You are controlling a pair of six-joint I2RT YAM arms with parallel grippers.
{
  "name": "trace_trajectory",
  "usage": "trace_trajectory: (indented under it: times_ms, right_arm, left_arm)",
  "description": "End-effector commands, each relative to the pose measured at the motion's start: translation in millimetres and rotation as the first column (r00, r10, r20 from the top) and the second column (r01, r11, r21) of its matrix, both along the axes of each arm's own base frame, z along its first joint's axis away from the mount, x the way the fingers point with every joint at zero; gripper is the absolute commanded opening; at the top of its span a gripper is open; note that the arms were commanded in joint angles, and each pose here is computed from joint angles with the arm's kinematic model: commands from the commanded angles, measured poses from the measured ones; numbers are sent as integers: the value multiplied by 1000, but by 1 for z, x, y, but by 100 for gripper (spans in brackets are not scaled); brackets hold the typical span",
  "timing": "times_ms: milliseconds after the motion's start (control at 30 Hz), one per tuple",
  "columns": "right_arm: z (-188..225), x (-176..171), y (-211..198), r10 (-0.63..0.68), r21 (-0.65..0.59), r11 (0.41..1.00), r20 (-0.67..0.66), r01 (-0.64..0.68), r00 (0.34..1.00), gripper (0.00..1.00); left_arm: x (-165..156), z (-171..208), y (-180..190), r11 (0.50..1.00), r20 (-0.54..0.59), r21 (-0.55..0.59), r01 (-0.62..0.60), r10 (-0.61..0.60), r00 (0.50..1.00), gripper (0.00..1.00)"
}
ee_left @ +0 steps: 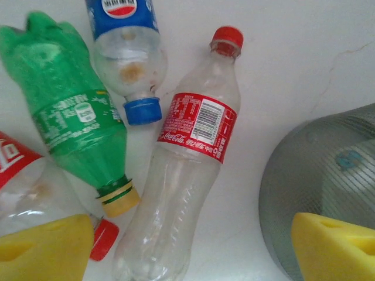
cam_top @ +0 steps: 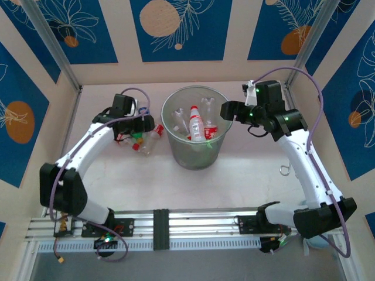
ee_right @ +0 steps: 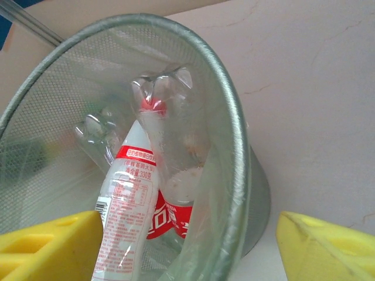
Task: Put the plastic bottles in the bin
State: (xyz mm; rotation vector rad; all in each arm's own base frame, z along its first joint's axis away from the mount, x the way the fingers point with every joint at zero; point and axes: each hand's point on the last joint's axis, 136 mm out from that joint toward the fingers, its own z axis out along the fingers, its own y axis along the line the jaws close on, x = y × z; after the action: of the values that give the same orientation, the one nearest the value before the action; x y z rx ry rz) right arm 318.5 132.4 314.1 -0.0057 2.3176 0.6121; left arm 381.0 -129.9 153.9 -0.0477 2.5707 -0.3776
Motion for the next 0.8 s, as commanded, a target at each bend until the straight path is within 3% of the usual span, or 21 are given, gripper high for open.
trace_trajectory:
  times_ms: [0,367,567,767]
  right_arm:
    - [-4,-9,-4,5,0,1000,-14,-5,1000,78]
    - [-9,-9,-9,-9,4,1000,-29,9,1000,78]
    - [-10,-9,-8,-9,10,1000,-34,9,999,78]
    - [-11,-10,-8,-12,7,1000,-37,12,999,78]
  left_arm:
    - [11,-13,-8,999,-5,-12,50,-50,999,86]
    - [12,-69,-20,996,-116,-25,87,-89,989,82]
    - [13,-89,-32,994,-159,-41,100,-105,982,89]
    - [21,-106,-38,995,-183,-47,89,-96,978,88]
